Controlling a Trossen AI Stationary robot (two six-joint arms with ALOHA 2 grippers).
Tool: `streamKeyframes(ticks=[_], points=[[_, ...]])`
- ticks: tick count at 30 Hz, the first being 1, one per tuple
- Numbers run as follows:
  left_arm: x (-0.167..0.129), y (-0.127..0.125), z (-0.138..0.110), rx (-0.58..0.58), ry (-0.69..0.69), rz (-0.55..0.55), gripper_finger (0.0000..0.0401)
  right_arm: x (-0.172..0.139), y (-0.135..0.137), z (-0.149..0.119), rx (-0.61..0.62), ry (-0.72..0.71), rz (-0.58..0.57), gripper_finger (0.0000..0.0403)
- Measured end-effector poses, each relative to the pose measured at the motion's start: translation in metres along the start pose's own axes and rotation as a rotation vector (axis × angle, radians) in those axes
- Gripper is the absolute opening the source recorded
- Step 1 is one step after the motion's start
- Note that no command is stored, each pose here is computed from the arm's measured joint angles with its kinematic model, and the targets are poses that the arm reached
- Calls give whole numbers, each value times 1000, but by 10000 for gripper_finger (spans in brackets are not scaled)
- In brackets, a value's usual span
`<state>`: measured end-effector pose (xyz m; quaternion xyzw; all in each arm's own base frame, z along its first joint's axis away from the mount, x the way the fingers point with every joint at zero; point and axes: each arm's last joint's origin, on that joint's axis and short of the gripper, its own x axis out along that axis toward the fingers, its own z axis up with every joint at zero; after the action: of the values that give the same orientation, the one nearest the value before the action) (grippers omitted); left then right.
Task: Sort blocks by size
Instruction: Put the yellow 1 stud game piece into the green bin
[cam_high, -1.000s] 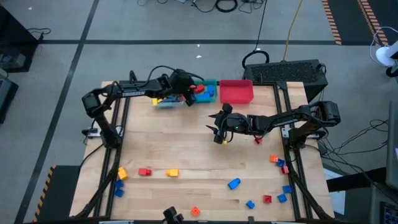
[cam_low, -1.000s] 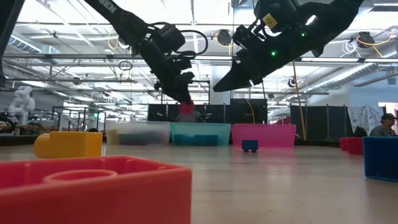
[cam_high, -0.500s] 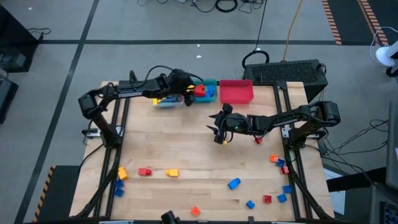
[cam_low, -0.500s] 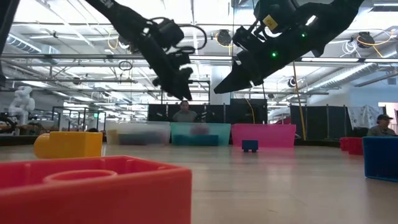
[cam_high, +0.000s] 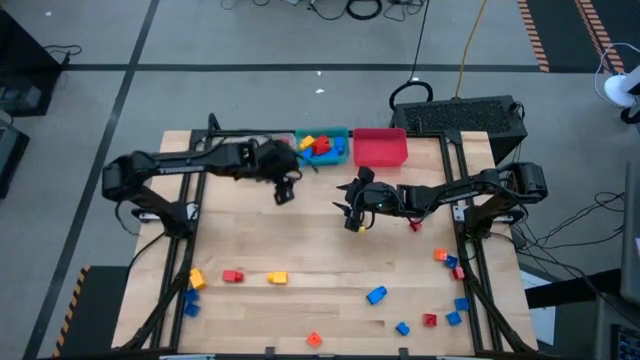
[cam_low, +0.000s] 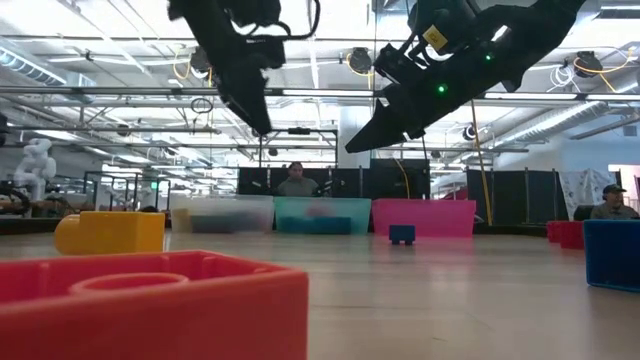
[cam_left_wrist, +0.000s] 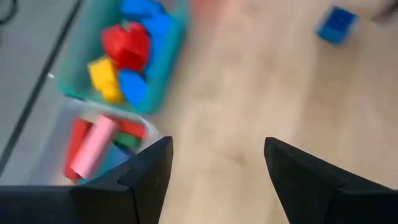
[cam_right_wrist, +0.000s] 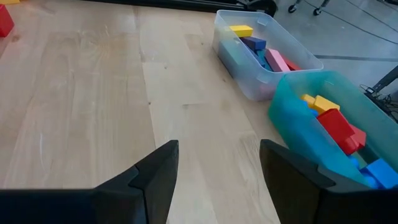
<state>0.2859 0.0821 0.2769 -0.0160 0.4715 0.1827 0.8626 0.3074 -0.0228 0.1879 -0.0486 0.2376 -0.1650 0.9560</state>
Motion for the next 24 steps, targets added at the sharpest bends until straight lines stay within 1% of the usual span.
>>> streamKeyframes(ticks=[5, 8, 12, 18, 24], points=[[-14, -30, -11, 14, 76, -51, 255, 0, 0, 0, 0, 0, 0, 210], [-19, -49, -19, -2, 123, -79, 255, 0, 0, 0, 1, 0, 0, 210], [-25, -75, -31, 18, 181, -110, 255, 0, 0, 0, 12, 0, 0, 210], [-37, -107, -54, 33, 278, -125, 255, 0, 0, 0, 12, 0, 0, 210], [-52, -135, -71, 23, 293, -122, 255, 0, 0, 0, 19, 0, 0, 210]])
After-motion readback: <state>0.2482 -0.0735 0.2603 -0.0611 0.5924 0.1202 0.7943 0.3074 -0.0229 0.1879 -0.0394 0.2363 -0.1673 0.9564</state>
